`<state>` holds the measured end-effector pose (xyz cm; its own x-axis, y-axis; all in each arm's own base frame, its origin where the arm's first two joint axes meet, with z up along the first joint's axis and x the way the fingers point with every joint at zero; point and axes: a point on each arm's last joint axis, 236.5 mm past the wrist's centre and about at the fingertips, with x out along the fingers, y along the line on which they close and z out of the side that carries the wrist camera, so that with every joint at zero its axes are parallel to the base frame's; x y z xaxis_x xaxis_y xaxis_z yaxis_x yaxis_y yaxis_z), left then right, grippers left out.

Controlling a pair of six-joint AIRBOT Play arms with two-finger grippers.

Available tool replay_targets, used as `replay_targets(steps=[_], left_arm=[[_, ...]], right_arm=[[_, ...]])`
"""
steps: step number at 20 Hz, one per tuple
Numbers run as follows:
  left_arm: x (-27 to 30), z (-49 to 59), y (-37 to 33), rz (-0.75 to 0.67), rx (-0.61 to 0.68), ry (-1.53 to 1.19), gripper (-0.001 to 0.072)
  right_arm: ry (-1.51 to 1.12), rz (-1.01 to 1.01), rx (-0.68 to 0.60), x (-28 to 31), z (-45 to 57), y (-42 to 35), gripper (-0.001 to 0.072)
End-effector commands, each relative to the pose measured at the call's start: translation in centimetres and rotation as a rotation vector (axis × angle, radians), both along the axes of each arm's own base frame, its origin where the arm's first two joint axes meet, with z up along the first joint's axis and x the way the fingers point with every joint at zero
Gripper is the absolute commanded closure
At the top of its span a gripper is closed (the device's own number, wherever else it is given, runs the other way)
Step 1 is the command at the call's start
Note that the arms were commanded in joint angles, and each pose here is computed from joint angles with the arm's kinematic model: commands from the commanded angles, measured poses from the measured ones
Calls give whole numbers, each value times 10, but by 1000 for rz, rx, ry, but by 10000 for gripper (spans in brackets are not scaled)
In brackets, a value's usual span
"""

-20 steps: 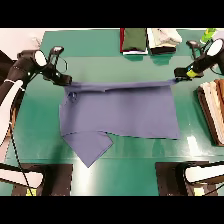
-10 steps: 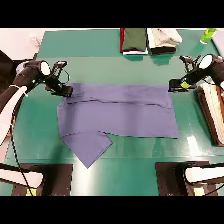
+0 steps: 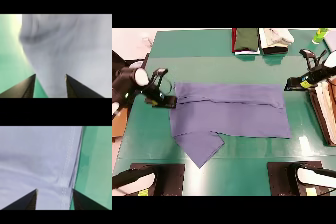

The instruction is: Fold the shirts.

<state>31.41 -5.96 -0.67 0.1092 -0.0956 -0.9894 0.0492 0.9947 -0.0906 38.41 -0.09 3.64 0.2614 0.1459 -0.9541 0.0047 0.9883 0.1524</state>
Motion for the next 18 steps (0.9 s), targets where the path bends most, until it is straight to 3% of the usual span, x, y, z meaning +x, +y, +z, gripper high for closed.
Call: replay_targets(steps=[1, 5, 8, 18], left_arm=[[-69, -18, 6, 80, -11, 59, 250], [-128, -37, -21, 147, -157, 122, 250], [-146, -54, -28, 195, -198, 139, 250], [-143, -79, -51, 282, -324, 104, 251]], right_arm=[[17, 1, 3, -35, -6, 4, 193], [39, -6, 5, -65, -26, 7, 194], [64, -6, 10, -79, -35, 9, 195], [70, -30, 23, -80, -35, 11, 200]])
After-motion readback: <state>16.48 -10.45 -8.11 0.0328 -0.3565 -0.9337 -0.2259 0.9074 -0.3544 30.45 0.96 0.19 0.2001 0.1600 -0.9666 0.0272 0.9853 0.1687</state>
